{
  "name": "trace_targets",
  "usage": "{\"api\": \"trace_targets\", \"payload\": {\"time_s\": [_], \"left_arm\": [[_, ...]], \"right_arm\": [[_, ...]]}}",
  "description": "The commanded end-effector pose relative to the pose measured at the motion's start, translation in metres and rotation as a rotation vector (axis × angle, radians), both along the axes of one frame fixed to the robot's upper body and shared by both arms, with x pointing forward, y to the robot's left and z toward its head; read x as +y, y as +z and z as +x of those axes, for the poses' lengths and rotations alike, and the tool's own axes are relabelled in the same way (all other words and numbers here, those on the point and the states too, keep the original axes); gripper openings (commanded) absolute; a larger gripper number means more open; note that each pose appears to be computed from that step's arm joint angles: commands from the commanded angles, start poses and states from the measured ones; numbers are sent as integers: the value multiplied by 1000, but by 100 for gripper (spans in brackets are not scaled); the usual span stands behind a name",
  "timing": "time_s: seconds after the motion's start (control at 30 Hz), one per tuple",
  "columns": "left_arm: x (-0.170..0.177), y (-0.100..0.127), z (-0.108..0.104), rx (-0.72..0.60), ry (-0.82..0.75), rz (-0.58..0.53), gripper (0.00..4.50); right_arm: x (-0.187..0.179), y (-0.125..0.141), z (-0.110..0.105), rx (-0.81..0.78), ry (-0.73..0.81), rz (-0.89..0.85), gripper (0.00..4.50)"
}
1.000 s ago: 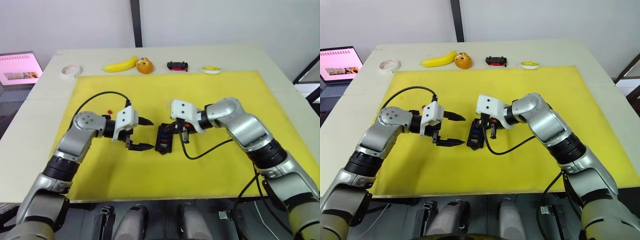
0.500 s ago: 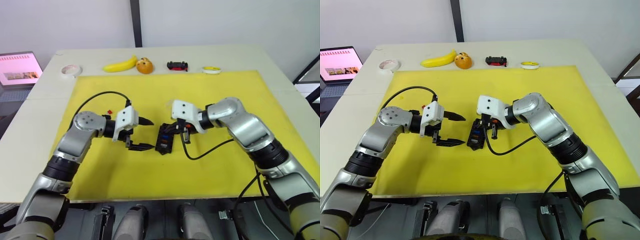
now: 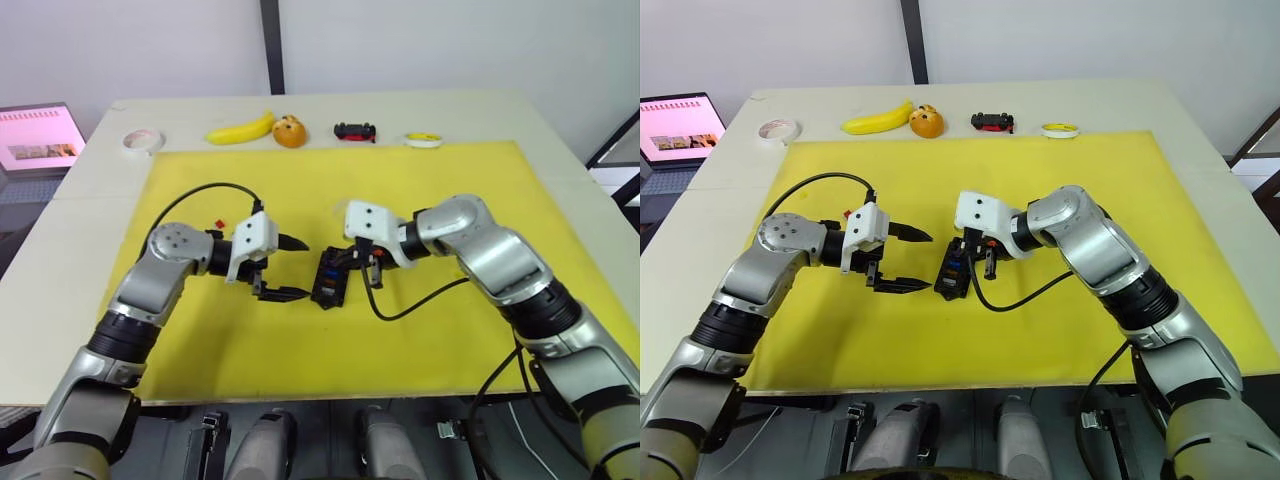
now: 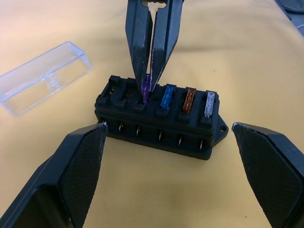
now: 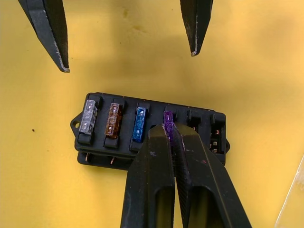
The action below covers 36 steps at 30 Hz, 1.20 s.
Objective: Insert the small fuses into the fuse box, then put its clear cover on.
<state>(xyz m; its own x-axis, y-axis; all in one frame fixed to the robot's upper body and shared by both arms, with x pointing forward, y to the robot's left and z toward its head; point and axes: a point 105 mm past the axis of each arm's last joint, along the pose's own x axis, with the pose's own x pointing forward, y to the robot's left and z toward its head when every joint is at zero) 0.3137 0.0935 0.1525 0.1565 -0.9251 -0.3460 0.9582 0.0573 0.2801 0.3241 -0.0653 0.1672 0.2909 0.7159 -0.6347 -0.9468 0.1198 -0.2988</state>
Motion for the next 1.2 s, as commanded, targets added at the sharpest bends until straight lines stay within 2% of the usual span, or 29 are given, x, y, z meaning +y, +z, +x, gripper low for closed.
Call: {"api": "trace_targets", "payload": {"time_s": [0.03,0.9,1.2], "left_arm": [[-4,15,-2,-56,-23,-28,444],[-5,15,-2,-54,-24,-34,444],[-5,15,-1,-57,-25,-34,444]], "right_arm": [[1,9,0,-47,3,8,0],[-1,15,5,-37,-44,19,0],[1,26,3,-38,-41,35,0]]}}
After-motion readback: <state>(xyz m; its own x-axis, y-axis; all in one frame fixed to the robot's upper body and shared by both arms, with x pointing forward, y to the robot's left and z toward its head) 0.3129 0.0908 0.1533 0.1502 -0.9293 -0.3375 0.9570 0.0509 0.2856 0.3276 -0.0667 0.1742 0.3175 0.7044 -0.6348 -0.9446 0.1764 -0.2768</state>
